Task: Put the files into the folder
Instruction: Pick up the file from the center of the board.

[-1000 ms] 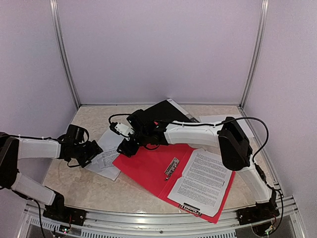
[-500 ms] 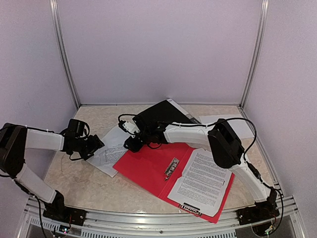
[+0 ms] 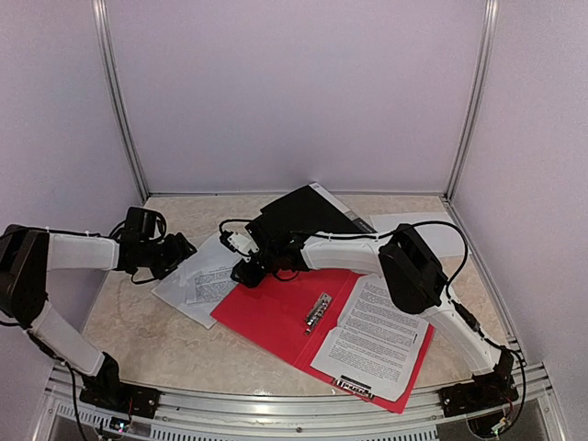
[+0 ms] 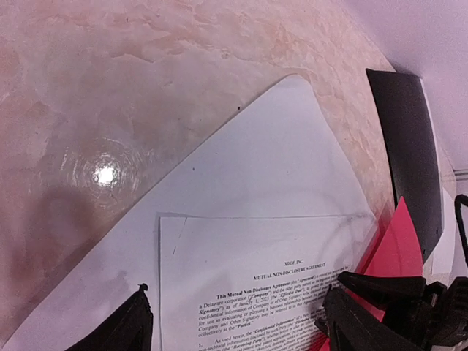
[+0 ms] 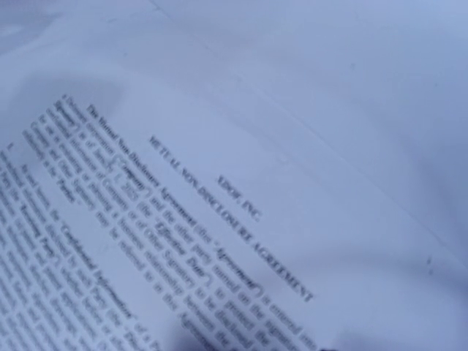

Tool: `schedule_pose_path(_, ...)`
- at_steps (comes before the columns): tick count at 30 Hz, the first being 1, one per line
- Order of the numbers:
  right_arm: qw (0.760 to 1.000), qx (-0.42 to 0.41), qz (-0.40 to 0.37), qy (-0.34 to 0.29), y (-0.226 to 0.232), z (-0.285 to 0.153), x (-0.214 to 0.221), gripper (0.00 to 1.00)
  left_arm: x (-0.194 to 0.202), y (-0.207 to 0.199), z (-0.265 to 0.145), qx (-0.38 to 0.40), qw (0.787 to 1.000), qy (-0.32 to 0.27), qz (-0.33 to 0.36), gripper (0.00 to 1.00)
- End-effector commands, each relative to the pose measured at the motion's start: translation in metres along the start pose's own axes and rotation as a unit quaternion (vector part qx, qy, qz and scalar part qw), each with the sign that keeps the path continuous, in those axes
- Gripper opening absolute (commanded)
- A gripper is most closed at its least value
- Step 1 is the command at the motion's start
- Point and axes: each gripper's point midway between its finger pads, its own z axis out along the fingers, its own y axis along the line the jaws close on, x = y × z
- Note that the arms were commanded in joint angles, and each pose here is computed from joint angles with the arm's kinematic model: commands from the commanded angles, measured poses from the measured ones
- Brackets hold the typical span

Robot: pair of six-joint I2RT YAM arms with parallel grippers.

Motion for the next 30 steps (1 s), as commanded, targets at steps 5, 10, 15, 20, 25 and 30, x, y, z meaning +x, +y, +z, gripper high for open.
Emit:
schedule_pose_path(5,0.999,-0.008,0.01,0.03,0.0,0.01,0.024,0.45,-0.007,0.001,0.031,0.013,1.0,0.019,0.009,0.74)
schedule_pose_path(10,0.999,-0.009,0.013,0.035,0.002,0.01,0.03,0.44,-0.002,0.006,0.049,0.009,0.999,0.039,0.011,0.73)
schedule_pose_path(15,0.999,-0.013,0.015,0.04,0.002,0.01,0.035,0.43,0.009,0.015,0.063,0.006,0.998,0.059,0.002,0.67)
schedule_pose_path(20,0.999,-0.017,0.016,0.046,0.004,0.012,0.04,0.42,0.017,0.017,0.065,0.016,0.998,0.065,-0.001,0.62)
schedule_pose_path(25,0.999,-0.019,0.015,0.049,0.005,0.013,0.041,0.41,0.023,0.013,0.067,0.035,0.996,0.076,0.008,0.5)
schedule_pose_path(30,0.998,-0.018,0.014,0.053,0.004,0.012,0.043,0.41,0.019,0.011,0.061,0.037,0.997,0.066,0.02,0.38)
